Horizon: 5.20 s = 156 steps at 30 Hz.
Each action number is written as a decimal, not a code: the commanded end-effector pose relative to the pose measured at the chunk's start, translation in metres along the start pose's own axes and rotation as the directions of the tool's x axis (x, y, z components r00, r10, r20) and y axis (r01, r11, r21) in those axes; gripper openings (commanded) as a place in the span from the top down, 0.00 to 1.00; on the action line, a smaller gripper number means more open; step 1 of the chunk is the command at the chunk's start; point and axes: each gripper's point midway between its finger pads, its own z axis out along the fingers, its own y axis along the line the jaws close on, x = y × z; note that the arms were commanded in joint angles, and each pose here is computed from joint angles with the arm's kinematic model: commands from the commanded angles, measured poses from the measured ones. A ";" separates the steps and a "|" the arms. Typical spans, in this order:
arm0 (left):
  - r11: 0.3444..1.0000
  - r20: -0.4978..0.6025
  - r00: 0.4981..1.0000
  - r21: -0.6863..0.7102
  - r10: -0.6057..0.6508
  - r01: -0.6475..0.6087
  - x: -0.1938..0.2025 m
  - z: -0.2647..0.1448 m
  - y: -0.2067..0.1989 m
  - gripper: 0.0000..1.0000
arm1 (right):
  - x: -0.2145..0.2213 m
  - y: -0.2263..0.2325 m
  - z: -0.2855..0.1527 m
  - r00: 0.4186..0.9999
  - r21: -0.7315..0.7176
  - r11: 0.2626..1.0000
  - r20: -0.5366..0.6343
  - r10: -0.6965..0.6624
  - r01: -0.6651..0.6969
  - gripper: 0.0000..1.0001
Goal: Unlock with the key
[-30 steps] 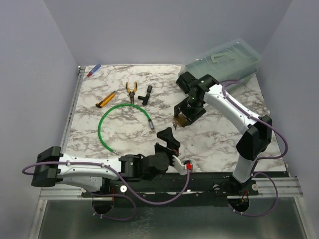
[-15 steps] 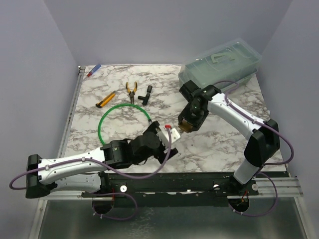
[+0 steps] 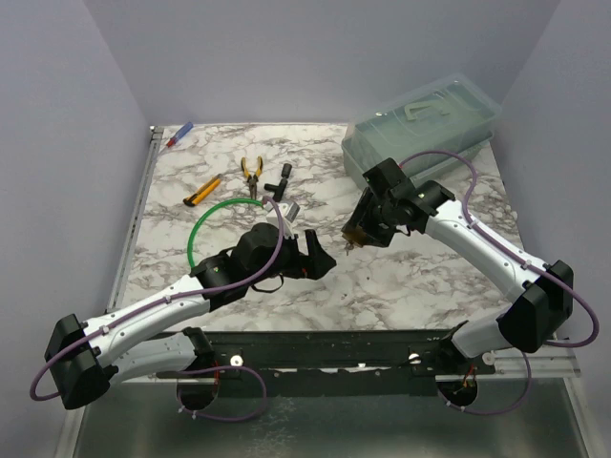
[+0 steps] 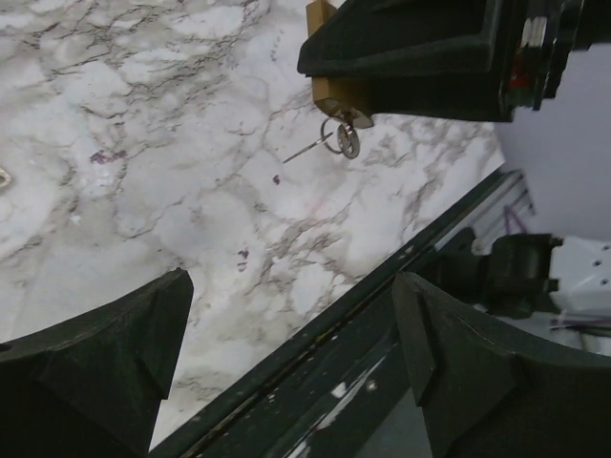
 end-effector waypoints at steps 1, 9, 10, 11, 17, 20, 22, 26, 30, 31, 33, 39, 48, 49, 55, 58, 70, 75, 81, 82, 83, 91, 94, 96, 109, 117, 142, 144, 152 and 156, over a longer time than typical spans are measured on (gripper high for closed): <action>0.954 0.118 0.958 0.185 -0.261 0.237 -0.033 0.001 -0.036 0.10 | -0.007 0.033 -0.011 1.000 -0.147 0.989 0.020 -0.020 0.022 1.00; 0.920 0.194 0.907 0.207 -0.373 0.334 -0.048 0.023 -0.030 0.15 | -0.001 0.050 -0.020 1.000 -0.231 0.973 -0.023 -0.016 0.010 1.00; 0.918 0.208 0.901 0.201 -0.380 0.341 -0.050 0.024 -0.027 0.16 | -0.001 0.053 -0.023 1.000 -0.247 0.969 -0.025 -0.016 0.010 1.00; 0.916 0.225 0.894 0.199 -0.388 0.347 -0.052 0.025 -0.025 0.17 | 0.000 0.055 -0.024 0.999 -0.260 0.966 -0.027 -0.018 0.010 1.00; 0.923 0.297 0.876 0.182 -0.380 0.339 -0.064 0.030 -0.015 0.24 | 0.003 0.059 -0.029 0.999 -0.295 0.955 -0.040 -0.023 0.010 1.00; 0.922 0.303 0.871 0.161 -0.386 0.353 -0.065 0.035 -0.008 0.30 | 0.005 0.063 -0.033 0.999 -0.319 0.948 -0.046 -0.025 0.009 1.00; 0.921 0.302 0.871 0.154 -0.388 0.357 -0.065 0.039 -0.006 0.32 | 0.006 0.065 -0.035 0.998 -0.334 0.943 -0.053 -0.025 0.006 1.00; 0.920 0.321 0.863 0.155 -0.391 0.359 -0.070 0.043 -0.004 0.37 | 0.009 0.069 -0.040 0.997 -0.364 0.931 -0.067 -0.029 0.003 1.00; 0.917 0.346 0.850 0.186 -0.396 0.352 -0.078 0.044 -0.007 0.40 | 0.011 0.071 -0.043 0.997 -0.379 0.925 -0.071 -0.031 0.002 1.00; 0.918 0.350 0.850 0.191 -0.394 0.347 -0.080 0.045 -0.008 0.40 | 0.011 0.071 -0.043 0.997 -0.381 0.924 -0.071 -0.031 0.001 1.00; 0.918 0.352 0.850 0.195 -0.393 0.344 -0.081 0.046 -0.009 0.44 | 0.012 0.071 -0.042 0.997 -0.384 0.923 -0.072 -0.033 0.003 1.00; 0.911 0.337 0.848 0.211 -0.408 0.355 -0.080 0.054 -0.013 0.70 | 0.015 0.075 -0.042 0.996 -0.406 0.914 -0.071 -0.046 0.013 1.00; 0.896 0.361 0.822 0.224 -0.441 0.383 -0.084 0.046 -0.010 1.00 | 0.008 0.070 -0.045 0.999 -0.420 0.907 0.001 -0.038 0.035 0.47; 0.894 0.363 0.818 0.227 -0.446 0.387 -0.085 0.044 -0.009 1.00 | 0.005 0.069 -0.046 0.999 -0.421 0.906 0.018 -0.034 0.038 0.35; 0.874 0.378 0.791 0.277 -0.481 0.399 -0.094 0.029 -0.015 1.00 | -0.013 0.075 -0.060 0.986 -0.484 0.867 0.164 -0.041 0.116 0.00; 0.856 0.383 0.770 0.312 -0.510 0.412 -0.102 0.019 -0.020 1.00 | -0.017 0.071 -0.071 0.970 -0.550 0.822 0.242 -0.013 0.148 0.00; 0.729 0.321 0.687 0.514 -0.653 0.453 -0.126 -0.022 -0.049 1.00 | 0.007 0.063 -0.107 0.945 -0.812 0.538 0.318 0.079 0.229 0.17; 0.681 0.278 0.674 0.575 -0.684 0.454 -0.129 -0.033 -0.060 1.00 | 0.009 0.074 -0.117 0.947 -0.853 0.464 0.311 0.084 0.239 0.38; 0.633 0.233 0.665 0.627 -0.709 0.455 -0.132 -0.044 -0.071 1.00 | 0.001 0.083 -0.129 0.938 -0.874 0.419 0.323 0.125 0.245 0.47; 0.625 0.226 0.665 0.636 -0.712 0.453 -0.132 -0.046 -0.073 1.00 | 0.000 0.085 -0.129 0.938 -0.875 0.418 0.323 0.125 0.246 0.48; 0.619 0.223 0.664 0.644 -0.714 0.449 -0.133 -0.048 -0.075 1.00 | -0.001 0.087 -0.129 0.939 -0.875 0.418 0.321 0.124 0.244 0.49; 0.602 0.238 0.654 0.683 -0.719 0.414 -0.138 -0.061 -0.078 1.00 | 0.000 0.088 -0.131 0.943 -0.881 0.414 0.307 0.126 0.231 0.52; 0.598 0.240 0.651 0.691 -0.720 0.407 -0.139 -0.062 -0.078 1.00 | 0.002 0.089 -0.129 0.948 -0.882 0.411 0.299 0.112 0.229 0.52; 0.593 0.239 0.651 0.698 -0.720 0.400 -0.139 -0.062 -0.079 1.00 | 0.005 0.092 -0.129 0.952 -0.888 0.400 0.289 0.098 0.229 0.53; 0.585 0.233 0.645 0.702 -0.728 0.406 -0.136 -0.055 -0.075 1.00 | 0.019 0.108 -0.137 0.968 -0.924 0.301 0.252 0.014 0.237 0.78; 0.593 0.226 0.652 0.687 -0.723 0.420 -0.131 -0.046 -0.072 0.99 | 0.026 0.109 -0.137 0.972 -0.933 0.276 0.234 -0.017 0.230 1.00; 0.777 0.375 0.716 0.505 -0.589 0.375 -0.096 -0.056 -0.022 0.35 | 0.025 0.109 -0.156 0.982 -0.939 0.290 0.191 -0.006 0.184 1.00; 0.783 0.379 0.724 0.510 -0.576 0.356 -0.099 -0.058 -0.025 0.36 | 0.028 0.109 -0.157 0.983 -0.942 0.283 0.185 -0.018 0.183 1.00; 0.772 0.362 0.733 0.537 -0.575 0.340 -0.099 -0.058 -0.028 0.42 | 0.035 0.111 -0.158 0.985 -0.953 0.248 0.166 -0.054 0.174 1.00; 0.757 0.343 0.741 0.564 -0.577 0.329 -0.100 -0.060 -0.033 0.47 | 0.038 0.112 -0.158 0.985 -0.958 0.231 0.156 -0.068 0.167 1.00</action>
